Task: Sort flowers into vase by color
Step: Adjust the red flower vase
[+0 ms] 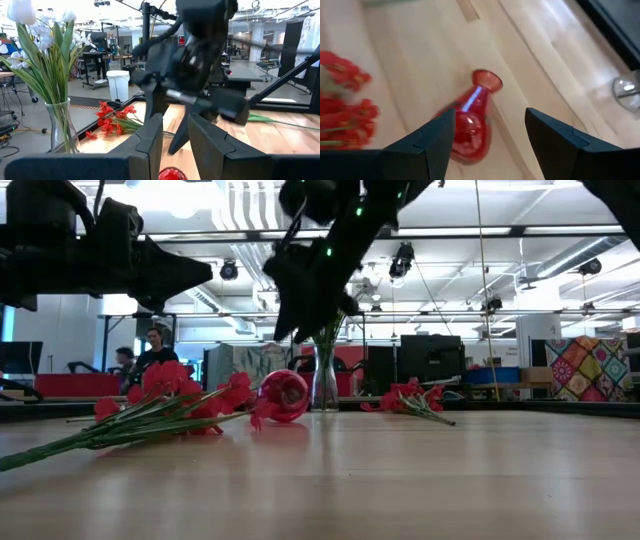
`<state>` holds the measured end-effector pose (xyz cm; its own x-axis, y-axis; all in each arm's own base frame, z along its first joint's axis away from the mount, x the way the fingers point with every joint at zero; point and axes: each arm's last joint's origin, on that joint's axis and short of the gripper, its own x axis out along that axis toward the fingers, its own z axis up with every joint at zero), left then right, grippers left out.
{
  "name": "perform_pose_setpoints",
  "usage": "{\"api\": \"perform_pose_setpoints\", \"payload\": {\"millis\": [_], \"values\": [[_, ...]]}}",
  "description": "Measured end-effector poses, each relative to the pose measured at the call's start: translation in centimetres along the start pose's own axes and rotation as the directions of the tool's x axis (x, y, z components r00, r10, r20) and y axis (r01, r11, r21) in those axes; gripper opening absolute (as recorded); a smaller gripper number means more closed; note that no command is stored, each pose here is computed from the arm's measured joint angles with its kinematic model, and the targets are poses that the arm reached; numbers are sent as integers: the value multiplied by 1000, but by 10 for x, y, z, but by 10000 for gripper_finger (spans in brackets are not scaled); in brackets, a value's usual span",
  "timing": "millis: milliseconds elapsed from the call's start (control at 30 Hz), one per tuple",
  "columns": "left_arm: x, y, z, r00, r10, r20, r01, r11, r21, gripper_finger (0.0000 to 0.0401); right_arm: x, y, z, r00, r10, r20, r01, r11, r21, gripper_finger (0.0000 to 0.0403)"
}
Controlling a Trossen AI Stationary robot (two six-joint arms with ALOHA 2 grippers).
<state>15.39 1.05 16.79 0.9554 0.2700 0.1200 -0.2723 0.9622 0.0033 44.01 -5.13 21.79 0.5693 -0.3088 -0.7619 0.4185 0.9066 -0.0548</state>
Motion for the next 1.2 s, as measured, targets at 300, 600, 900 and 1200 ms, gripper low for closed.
{"api": "perform_pose_setpoints", "payload": {"millis": [300, 600, 900, 1200], "values": [[0, 0, 0, 1000, 0, 0, 0, 1000, 0, 78, 32, -7, -6, 998, 54, -22, -53, 998, 40, 191], [0, 0, 0, 1000, 0, 0, 0, 1000, 0, 78, 39, -9, -11, 997, 49, -57, -46, 997, 61, 117], [0, 0, 0, 1000, 0, 0, 0, 1000, -3, 78, 31, -9, -20, 979, 94, -179, -87, 995, 49, 76], [0, 0, 0, 1000, 0, -2, 0, 1000, -3, 78, 0, -11, -19, 968, 81, -239, -80, 997, 11, 107]]}}
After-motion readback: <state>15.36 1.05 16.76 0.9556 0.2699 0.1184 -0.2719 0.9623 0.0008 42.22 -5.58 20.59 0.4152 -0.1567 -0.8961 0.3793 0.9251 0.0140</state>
